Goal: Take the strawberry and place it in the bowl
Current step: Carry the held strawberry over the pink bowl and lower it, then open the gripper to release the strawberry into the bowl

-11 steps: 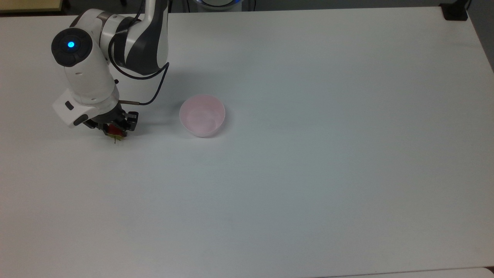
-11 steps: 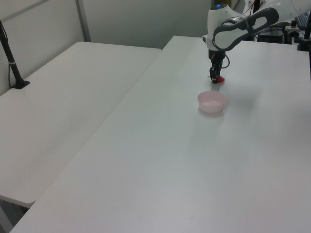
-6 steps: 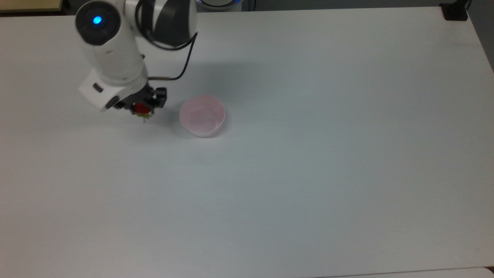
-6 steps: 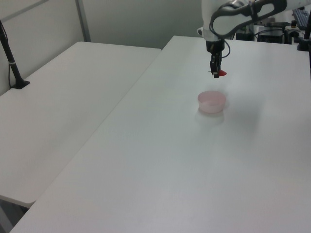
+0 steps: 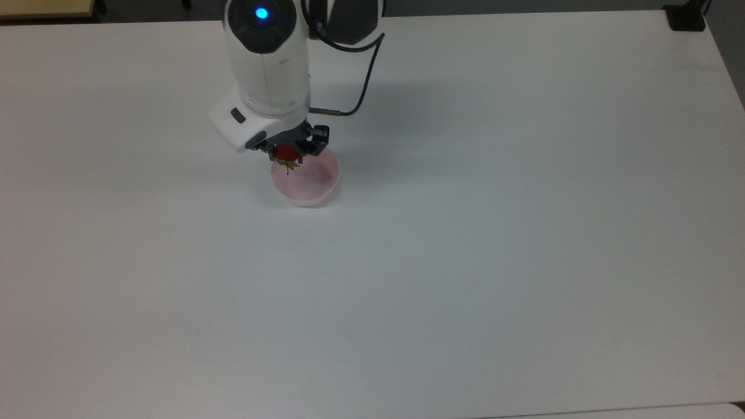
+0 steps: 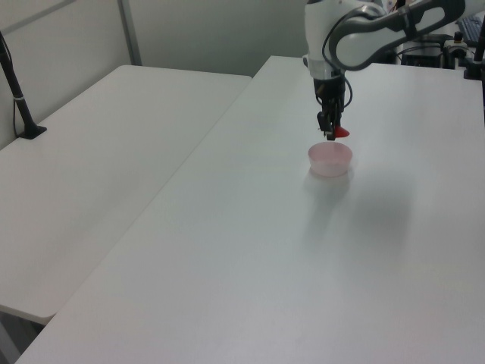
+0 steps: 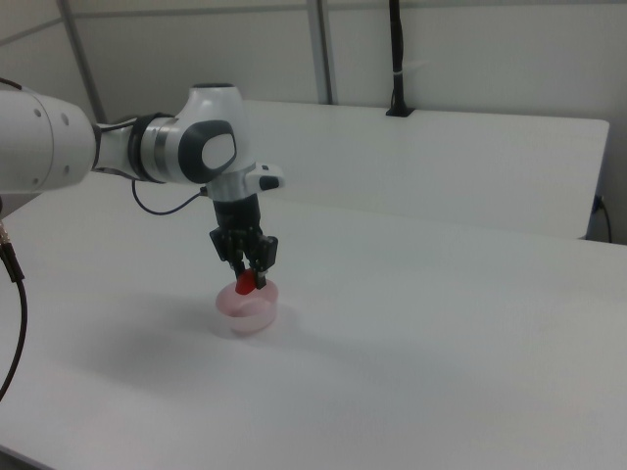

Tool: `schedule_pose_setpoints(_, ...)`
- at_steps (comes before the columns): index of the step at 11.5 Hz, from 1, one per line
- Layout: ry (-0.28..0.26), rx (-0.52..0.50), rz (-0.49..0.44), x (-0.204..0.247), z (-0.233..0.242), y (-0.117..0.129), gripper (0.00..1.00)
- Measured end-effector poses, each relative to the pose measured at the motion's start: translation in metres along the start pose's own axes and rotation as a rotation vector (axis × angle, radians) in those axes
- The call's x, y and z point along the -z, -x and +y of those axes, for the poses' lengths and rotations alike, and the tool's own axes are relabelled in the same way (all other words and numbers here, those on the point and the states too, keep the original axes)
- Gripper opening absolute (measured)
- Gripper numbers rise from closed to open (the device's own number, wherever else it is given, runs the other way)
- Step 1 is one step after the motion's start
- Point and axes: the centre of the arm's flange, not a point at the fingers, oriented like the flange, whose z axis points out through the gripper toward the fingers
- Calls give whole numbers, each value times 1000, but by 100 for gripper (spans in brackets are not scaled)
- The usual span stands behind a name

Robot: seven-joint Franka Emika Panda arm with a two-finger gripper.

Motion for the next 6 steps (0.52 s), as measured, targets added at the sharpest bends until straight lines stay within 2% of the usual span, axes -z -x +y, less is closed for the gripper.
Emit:
schedule_pose_setpoints(3,0,-75,-3,-20,-11,-1,44)
schedule_pose_setpoints(4,0,-99,-5,-26,-12,-2,47)
schedule_pose_setpoints(6,0,-116,-7,-30,-13,-3,74)
